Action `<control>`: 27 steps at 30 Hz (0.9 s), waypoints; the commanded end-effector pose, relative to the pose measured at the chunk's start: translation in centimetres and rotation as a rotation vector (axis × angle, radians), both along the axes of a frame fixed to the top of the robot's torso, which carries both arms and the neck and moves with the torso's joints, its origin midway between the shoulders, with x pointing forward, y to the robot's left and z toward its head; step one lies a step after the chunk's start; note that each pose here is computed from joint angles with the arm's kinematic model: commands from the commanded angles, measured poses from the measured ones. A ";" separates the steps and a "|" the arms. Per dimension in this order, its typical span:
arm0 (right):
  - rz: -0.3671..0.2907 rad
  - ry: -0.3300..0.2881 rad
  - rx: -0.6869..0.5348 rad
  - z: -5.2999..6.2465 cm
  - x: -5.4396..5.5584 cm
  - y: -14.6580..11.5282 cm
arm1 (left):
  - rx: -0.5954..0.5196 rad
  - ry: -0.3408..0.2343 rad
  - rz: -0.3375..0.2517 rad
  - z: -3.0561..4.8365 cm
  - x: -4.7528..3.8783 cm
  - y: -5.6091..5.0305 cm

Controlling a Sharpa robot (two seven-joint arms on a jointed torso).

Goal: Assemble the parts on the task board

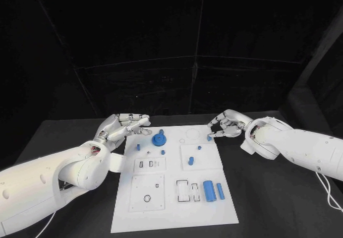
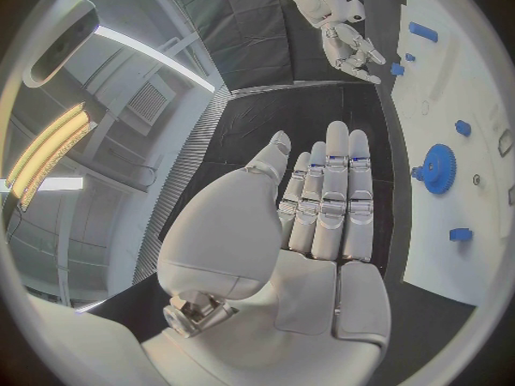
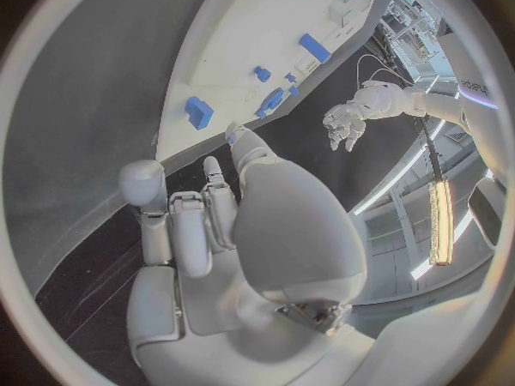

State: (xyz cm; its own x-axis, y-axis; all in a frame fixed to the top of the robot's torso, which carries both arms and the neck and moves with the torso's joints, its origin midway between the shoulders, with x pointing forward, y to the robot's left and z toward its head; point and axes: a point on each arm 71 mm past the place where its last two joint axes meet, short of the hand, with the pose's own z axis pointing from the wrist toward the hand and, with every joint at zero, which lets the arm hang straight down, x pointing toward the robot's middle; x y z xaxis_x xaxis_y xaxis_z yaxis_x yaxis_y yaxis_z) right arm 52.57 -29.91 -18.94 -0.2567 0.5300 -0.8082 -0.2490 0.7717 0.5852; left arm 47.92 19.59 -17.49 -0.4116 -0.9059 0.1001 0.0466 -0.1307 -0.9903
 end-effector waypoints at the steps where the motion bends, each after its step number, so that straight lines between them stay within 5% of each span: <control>1: 0.029 0.010 -0.011 -0.1 0.1 0.1 | -0.005 -0.008 -0.017 0.14 -0.01 -0.2; 27: 0.039 0.055 -0.042 -2.1 0.3 0.3 | -0.003 -0.006 -0.014 0.00 0.23 -0.2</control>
State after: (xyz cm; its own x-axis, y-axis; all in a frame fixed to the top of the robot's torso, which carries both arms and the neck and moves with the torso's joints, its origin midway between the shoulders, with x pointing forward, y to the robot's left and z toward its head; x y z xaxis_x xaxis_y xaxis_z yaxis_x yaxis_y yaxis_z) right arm 52.82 -29.72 -21.11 -0.3139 0.4948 -0.8103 -0.2339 0.7869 0.5711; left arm 48.18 19.60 -17.61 -0.4102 -0.9066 0.0993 0.0456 -0.1291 -0.9906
